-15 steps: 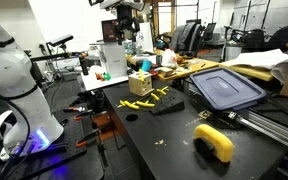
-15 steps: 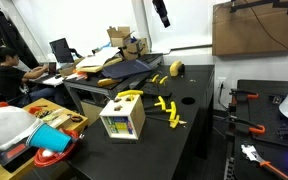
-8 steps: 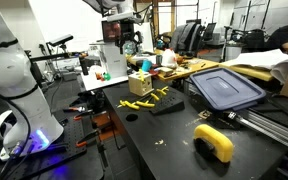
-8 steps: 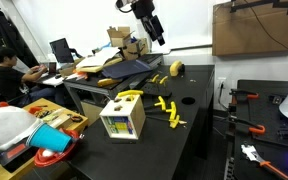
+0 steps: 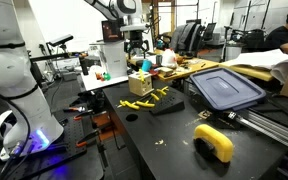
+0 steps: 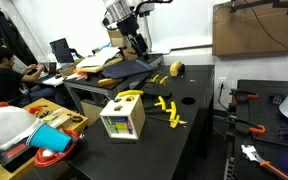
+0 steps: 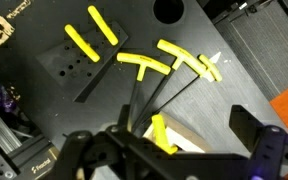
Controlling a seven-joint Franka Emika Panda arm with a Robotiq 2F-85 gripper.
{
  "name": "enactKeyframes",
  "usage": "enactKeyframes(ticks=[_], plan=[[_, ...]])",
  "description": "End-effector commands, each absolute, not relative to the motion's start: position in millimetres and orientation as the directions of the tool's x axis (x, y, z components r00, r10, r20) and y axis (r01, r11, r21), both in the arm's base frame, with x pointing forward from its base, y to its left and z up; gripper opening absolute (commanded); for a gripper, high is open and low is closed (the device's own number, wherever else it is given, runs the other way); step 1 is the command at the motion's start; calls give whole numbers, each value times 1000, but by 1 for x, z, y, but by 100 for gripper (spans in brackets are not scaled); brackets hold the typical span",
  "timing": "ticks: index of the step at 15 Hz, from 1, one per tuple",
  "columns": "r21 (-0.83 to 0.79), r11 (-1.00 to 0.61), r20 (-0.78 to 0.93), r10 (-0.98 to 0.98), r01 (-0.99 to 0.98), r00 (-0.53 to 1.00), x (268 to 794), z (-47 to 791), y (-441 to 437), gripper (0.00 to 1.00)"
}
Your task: Remove the wrench from the wooden toy box and put it on the black stand.
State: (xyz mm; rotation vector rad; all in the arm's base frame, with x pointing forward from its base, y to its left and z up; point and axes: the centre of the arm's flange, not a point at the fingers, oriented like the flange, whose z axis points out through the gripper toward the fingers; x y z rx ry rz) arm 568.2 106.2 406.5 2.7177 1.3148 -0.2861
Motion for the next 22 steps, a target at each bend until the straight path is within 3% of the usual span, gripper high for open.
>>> enactKeyframes(ticks=[1, 8, 22], plan=[[-72, -577, -168, 811, 814, 560, 607, 402, 112, 100], [-173, -497, -133, 867, 850, 480, 643, 374, 108, 100], [-144, -524, -167, 849, 839, 502, 637, 366, 101, 100]])
